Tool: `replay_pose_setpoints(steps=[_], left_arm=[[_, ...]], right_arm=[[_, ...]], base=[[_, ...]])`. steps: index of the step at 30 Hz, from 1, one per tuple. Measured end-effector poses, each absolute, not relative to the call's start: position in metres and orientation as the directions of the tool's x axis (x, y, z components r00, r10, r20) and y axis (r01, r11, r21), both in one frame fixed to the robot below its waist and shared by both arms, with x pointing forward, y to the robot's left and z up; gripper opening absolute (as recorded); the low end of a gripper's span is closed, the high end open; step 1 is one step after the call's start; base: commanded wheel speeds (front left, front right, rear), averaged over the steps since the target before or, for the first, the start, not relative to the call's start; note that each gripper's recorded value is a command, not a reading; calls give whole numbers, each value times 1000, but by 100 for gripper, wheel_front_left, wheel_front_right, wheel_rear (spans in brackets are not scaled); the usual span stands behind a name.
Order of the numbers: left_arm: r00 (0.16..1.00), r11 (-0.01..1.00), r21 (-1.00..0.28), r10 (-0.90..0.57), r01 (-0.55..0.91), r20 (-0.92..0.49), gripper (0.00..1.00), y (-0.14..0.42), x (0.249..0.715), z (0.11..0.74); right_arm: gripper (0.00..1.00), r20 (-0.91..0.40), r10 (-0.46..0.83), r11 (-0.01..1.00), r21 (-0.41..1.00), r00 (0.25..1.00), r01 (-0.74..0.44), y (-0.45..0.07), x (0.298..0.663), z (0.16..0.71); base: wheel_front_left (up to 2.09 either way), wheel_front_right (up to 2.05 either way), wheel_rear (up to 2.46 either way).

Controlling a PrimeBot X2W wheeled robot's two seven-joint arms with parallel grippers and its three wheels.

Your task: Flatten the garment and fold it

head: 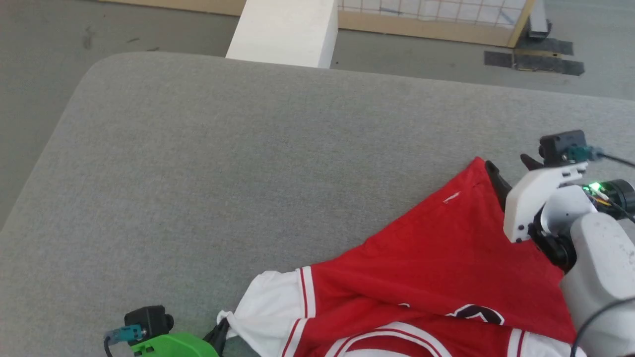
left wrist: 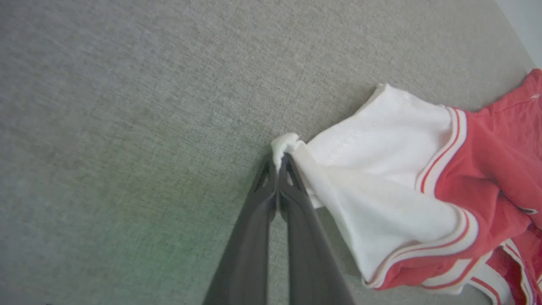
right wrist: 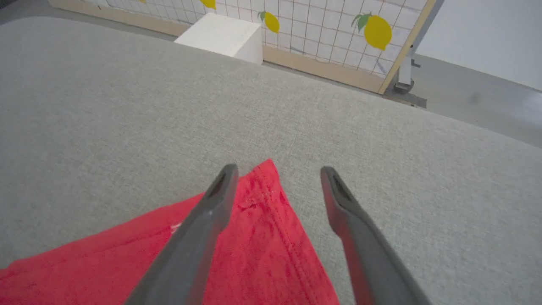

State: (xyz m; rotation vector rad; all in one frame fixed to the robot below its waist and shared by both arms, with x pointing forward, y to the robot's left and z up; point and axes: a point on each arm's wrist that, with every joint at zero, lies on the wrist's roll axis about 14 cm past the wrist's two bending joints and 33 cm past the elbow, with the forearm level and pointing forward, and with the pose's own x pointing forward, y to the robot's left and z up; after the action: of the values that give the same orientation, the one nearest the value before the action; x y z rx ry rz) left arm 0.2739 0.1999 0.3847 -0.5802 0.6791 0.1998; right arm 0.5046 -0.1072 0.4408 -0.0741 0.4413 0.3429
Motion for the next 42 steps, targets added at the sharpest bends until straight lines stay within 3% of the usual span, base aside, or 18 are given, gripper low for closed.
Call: replay_pose_setpoints(steps=[6, 13, 14, 15, 17, 18, 26, 32, 42], left_arm=[[762, 809, -446, 4, -383, -648, 0, 202, 275, 380], [757, 795, -447, 23, -410, -653, 0, 204, 276, 375], [756, 793, -447, 25, -413, -654, 0, 204, 276, 374], [755, 791, -447, 28, -418, -656, 0, 205, 275, 373], [753, 789, -446, 33, -424, -657, 0, 205, 275, 372], [751, 787, -446, 33, -426, -660, 0, 205, 274, 371], [767, 795, -453, 23, -403, -642, 0, 204, 278, 375], [791, 817, -446, 21, -366, -611, 0, 206, 284, 384], [906, 862, -443, 42, -246, -422, 0, 207, 322, 429]], right_arm=[[100, -627, 289, 927, -5, 724, -374, -98, 517, 405], [100, -769, 255, 918, 3, 586, -396, -90, 521, 373], [65, -781, 253, 917, 5, 572, -399, -88, 523, 372], [41, -790, 252, 916, 7, 559, -402, -86, 524, 371], [5, -802, 249, 916, 12, 544, -402, -84, 526, 369], [0, -798, 250, 918, 16, 548, -396, -84, 527, 370], [0, -644, 290, 943, 65, 708, -327, -91, 518, 380], [0, -421, 289, 957, 123, 860, -261, -102, 500, 409], [0, -183, 144, 977, 183, 973, -110, -154, 444, 454]], base=[[0, 0, 0], [0, 0, 0], [0, 0, 0], [0, 0, 0], [0, 0, 0], [0, 0, 0], [0, 0, 0], [0, 0, 0], [0, 0, 0]])
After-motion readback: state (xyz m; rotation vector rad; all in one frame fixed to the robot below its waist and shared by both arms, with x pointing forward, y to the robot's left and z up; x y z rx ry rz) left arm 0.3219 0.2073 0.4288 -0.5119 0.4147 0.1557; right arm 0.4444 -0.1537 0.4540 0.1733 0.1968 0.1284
